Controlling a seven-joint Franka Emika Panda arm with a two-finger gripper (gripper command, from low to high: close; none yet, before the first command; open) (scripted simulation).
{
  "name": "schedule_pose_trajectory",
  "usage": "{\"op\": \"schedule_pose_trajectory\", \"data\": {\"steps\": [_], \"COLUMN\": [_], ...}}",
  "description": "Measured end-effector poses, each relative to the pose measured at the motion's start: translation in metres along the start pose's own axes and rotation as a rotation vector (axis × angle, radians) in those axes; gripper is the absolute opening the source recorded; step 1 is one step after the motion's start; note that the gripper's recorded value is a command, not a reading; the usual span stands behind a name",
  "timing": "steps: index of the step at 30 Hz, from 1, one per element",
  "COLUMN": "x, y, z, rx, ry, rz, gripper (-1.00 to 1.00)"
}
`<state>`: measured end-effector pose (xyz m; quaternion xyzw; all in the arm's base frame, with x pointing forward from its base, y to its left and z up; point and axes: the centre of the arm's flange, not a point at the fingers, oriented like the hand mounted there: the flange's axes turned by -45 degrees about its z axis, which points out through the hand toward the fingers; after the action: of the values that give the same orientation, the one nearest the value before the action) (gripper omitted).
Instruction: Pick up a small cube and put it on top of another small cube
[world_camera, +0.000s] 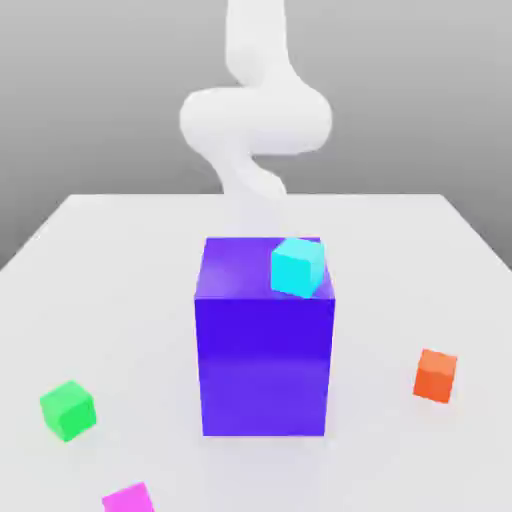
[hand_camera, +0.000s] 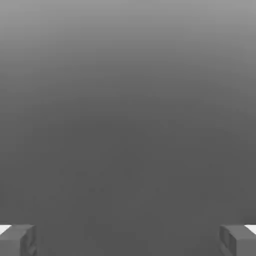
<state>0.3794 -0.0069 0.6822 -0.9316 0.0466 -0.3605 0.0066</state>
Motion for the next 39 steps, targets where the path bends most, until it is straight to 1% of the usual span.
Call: {"op": "schedule_pose_trajectory", "data": {"steps": [7, 15, 22, 29, 33, 34, 39], "x": [-0.003, -0.043, -0.110, -0.202, -0.244, -0.252, -0.252], "y": [0.025, 0.065, 0.106, 0.136, 0.142, 0.142, 0.142], "z": [0.125, 0.260, 0.364, 0.451, 0.495, 0.503, 0.503], "rx": [-0.079, -0.181, -0.286, -0.395, -0.410, -0.411, -0.410], "ry": [-0.167, -0.344, -0.490, -0.631, -0.647, -0.648, -0.646], "rz": [0.222, 0.475, 0.703, 0.918, 0.945, 0.945, 0.946], "gripper": [0.00, 0.00, 0.00, 0.00, 0.00, -1.00, -1.00]}}
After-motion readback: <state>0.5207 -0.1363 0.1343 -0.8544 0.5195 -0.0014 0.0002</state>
